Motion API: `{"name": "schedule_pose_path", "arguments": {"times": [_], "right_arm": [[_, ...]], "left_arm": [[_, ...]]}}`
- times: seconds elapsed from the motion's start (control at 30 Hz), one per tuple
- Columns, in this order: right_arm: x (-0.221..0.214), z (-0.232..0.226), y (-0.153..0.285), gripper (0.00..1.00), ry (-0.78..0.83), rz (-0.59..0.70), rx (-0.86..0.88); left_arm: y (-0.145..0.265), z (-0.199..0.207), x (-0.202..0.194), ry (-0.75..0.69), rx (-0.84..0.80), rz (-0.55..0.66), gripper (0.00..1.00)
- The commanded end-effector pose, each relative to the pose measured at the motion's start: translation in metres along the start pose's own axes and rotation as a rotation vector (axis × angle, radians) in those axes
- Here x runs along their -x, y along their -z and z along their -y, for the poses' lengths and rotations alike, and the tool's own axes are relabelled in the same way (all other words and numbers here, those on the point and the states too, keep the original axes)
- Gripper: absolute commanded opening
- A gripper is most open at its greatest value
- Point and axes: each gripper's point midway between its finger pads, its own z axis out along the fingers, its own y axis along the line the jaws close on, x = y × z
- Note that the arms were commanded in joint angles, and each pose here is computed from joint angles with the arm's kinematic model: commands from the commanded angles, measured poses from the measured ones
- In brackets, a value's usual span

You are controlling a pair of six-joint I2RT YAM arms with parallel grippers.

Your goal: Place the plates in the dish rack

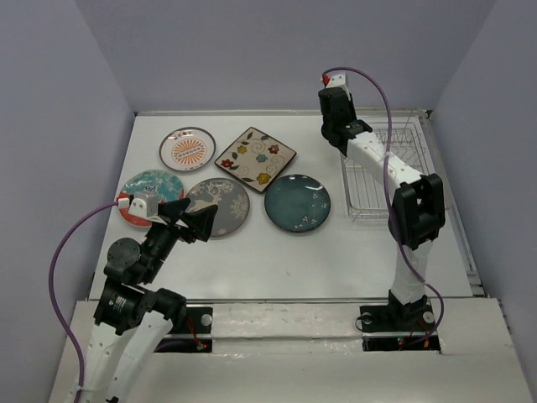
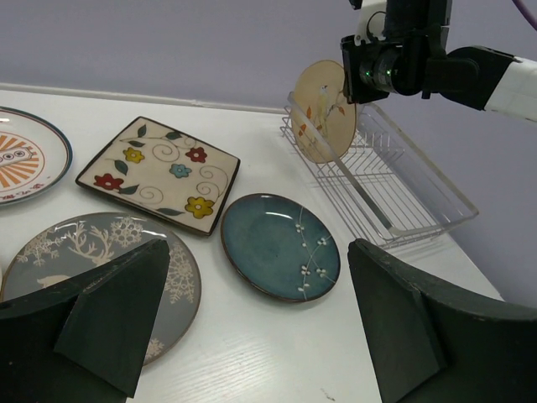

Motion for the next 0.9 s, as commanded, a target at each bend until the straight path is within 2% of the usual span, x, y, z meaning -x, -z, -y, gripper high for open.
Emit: {"name": "schedule_pose_path", "arguments": {"times": [0.0, 0.27, 0.4, 0.43, 0.57, 0.87], "right_arm": [[-0.004, -0.010, 0.001, 0.33, -0.107, 0.001, 0.041], [-0.023, -0.027, 0.000, 0.35, -0.151, -0.043, 0.093], [-0.013, -0.020, 0.006, 0.47, -0.199, -0.032, 0.115], [-0.007, -0.018, 0.009, 0.56, -0.214, -0.025, 0.125], [0.015, -0.014, 0.026, 0.68, -0.268, 0.002, 0.199], [0.044, 0.000, 0.081, 0.85, -0.403, 0.048, 0.386]], "left_arm": [[0.000, 0.010, 0.014, -0.013, -0.036, 0.029, 0.99], [0.000, 0.008, 0.014, -0.012, -0.023, 0.026, 0.99], [-0.001, 0.008, 0.013, -0.009, -0.022, 0.022, 0.99], [-0.001, 0.008, 0.013, -0.010, -0.021, 0.021, 0.99], [-0.001, 0.007, 0.013, -0.010, -0.017, 0.023, 0.99], [-0.002, 0.005, 0.012, -0.008, -0.009, 0.019, 0.99]]}}
